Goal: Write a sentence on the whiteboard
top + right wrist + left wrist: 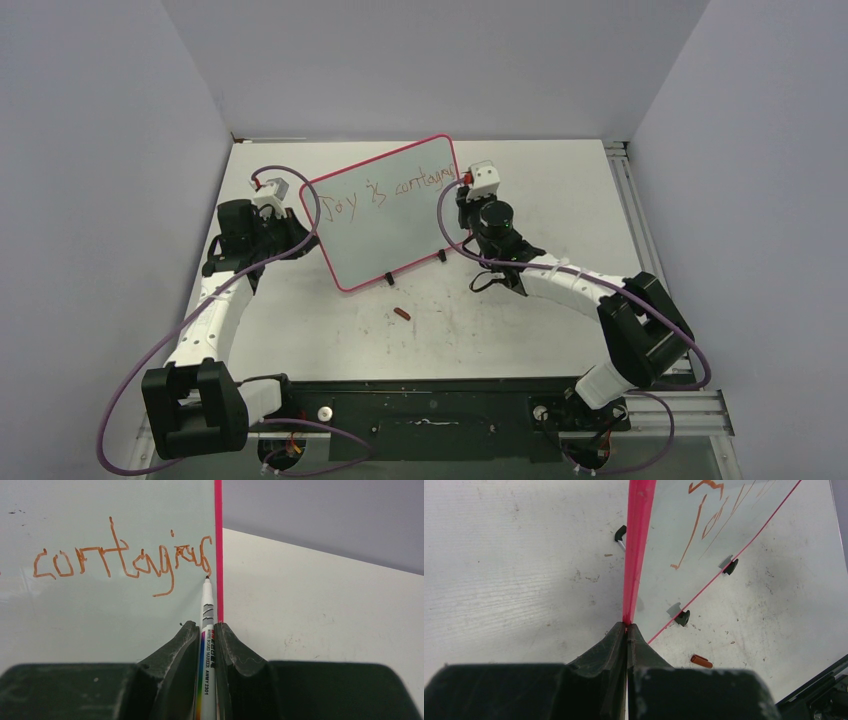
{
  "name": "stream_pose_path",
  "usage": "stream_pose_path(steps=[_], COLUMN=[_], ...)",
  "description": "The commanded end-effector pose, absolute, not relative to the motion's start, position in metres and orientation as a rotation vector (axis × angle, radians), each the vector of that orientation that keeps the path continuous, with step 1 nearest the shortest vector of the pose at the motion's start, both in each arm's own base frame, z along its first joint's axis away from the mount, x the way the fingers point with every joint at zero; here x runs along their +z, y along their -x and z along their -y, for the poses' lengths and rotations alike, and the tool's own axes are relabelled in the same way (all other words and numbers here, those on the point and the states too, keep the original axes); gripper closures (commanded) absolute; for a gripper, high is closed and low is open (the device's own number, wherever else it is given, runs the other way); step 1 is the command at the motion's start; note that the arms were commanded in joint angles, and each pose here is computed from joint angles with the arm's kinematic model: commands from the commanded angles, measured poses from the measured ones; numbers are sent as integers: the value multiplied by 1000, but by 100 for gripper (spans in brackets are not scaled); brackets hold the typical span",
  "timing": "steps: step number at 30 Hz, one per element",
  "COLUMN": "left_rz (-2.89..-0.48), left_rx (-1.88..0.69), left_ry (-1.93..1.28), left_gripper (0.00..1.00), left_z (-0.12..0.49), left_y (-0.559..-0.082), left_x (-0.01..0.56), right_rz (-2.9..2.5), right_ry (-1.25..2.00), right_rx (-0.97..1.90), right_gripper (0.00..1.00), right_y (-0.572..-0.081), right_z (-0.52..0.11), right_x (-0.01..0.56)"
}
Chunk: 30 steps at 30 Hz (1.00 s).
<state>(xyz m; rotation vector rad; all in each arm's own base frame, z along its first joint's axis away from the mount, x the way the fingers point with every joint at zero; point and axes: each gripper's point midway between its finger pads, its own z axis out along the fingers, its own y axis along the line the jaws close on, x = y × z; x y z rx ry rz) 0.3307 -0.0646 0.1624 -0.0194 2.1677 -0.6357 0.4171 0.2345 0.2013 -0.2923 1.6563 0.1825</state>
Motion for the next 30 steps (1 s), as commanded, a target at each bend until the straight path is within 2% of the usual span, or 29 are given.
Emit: stream_pose_path(steps=[1,15,30], left_rz=[-2096,-2090,-2088], left_rx=[-643,-625,-631], left_ry=[-36,-26,-30], left_gripper=[100,100,100], left_z=[70,68,69], left_y=[-338,-338,-337], left_x=[188,190,190], right_rz=[-1620,-1567,-1603], right_ry=[313,207,244], right_rx=[227,171,181], right_gripper=[95,95,95], right_y=[-407,-392,-402], right_z=[-243,-220,-230], right_x=[216,242,221])
